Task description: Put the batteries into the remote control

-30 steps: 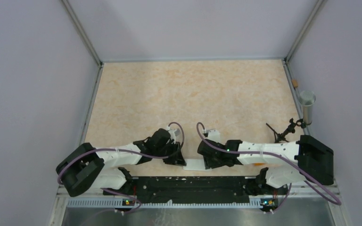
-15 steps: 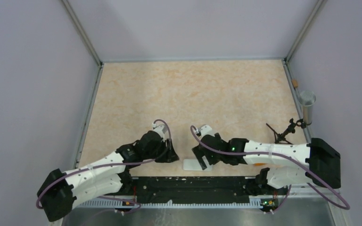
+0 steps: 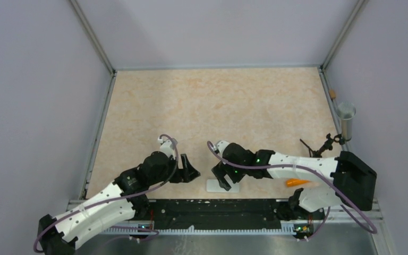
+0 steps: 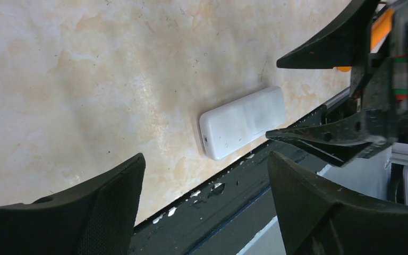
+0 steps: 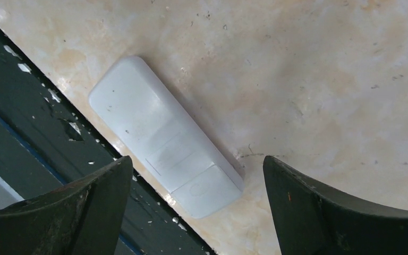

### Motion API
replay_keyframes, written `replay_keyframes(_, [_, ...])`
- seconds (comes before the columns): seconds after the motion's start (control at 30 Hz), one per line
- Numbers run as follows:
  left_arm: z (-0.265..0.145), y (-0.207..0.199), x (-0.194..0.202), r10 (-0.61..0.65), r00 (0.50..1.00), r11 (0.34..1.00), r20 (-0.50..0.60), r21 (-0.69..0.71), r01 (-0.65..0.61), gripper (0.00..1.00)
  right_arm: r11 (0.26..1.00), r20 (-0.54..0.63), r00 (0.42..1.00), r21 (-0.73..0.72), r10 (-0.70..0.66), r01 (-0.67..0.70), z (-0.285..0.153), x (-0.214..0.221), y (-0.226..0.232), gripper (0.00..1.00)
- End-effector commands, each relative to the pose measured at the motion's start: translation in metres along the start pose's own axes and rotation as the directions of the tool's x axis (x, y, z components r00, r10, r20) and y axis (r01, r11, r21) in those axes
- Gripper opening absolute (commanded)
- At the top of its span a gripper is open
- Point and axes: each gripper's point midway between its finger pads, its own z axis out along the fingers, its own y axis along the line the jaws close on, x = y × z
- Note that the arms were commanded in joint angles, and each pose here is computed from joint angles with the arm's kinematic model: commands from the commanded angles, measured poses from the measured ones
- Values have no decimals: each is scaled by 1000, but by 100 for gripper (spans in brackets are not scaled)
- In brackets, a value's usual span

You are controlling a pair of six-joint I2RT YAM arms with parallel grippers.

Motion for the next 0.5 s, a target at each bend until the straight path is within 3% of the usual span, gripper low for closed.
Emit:
replay_keyframes(0.0, [-2, 4, -2, -17, 1000, 1000, 26, -12, 18, 87, 997, -12, 999, -67, -34, 34, 11, -6, 12, 90])
replay_keyframes(0.13, [-5, 4, -6, -19, 999, 1000, 44, -17, 20, 94, 995, -50, 999, -95, -20, 16, 19, 11, 14, 87])
replay_keyframes(0.47, [-10, 10, -11, -33, 996, 998, 84, -45, 37, 99, 987, -96, 995, -161, -4, -12, 16, 46, 35, 84])
